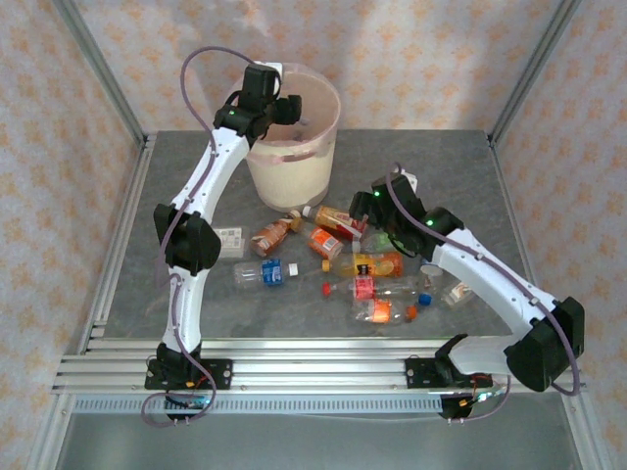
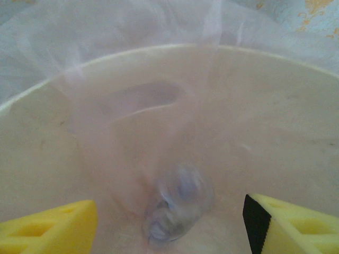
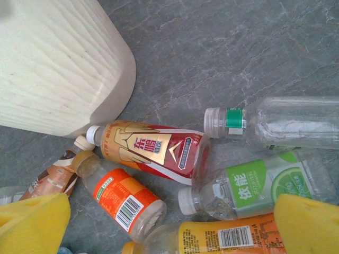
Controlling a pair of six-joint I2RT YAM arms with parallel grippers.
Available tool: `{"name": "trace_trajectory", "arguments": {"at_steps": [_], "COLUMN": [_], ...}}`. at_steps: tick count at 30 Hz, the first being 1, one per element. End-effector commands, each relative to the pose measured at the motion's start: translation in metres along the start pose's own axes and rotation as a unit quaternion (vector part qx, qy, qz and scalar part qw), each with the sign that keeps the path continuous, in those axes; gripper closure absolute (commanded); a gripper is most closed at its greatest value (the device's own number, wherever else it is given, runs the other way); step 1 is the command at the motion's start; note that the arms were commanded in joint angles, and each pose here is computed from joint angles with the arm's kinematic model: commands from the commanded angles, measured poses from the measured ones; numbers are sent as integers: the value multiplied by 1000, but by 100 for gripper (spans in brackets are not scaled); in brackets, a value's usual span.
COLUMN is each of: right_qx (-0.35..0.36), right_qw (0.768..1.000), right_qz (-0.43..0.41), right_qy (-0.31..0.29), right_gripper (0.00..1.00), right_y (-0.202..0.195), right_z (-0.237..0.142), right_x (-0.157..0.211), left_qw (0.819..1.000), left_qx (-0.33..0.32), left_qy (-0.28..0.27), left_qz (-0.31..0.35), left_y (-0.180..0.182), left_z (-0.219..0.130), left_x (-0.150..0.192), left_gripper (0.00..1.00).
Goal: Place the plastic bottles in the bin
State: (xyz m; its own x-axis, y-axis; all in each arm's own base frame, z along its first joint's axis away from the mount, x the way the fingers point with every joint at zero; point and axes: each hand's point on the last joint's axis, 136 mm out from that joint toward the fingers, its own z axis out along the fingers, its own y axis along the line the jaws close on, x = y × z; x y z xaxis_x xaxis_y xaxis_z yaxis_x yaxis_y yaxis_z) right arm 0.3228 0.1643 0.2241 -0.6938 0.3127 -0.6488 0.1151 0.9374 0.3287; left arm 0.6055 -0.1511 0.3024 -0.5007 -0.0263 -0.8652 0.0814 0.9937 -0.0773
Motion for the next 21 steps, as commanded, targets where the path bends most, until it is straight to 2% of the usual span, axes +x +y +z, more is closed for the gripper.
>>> {"name": "trace_trajectory", "arguments": {"at_steps": [1,3,13,17,21], "right_qx": [-2,1,4,11,12], "right_qw": [1000,999,999,999,999], "right_qz": [7,3,-5,-9,-8], "right_qy": [-30,-35,-41,-38,-41], "right_gripper": [1,1,1,1,1], "right_y": [-4,-6,-9,-12,-14], "right_z": [-13,-16,-22,-22,-30], "right_x": [-11,-12,-14,-12,-15], "left_qw": [1000,999,989,981,969], "left_qx": [-4,-4,-37,-68,-92], "left_qy": [-18,-33,-109,-126,-137], "left_qz": [-14,-26,-96,-134,-186], "left_y": [-1,0,23,42,64], "left_z": [-26,-42,-142,-196,-240], "left_x": [-19,-34,-91,-95,-70], "left_gripper": [7,0,0,0,0]}}
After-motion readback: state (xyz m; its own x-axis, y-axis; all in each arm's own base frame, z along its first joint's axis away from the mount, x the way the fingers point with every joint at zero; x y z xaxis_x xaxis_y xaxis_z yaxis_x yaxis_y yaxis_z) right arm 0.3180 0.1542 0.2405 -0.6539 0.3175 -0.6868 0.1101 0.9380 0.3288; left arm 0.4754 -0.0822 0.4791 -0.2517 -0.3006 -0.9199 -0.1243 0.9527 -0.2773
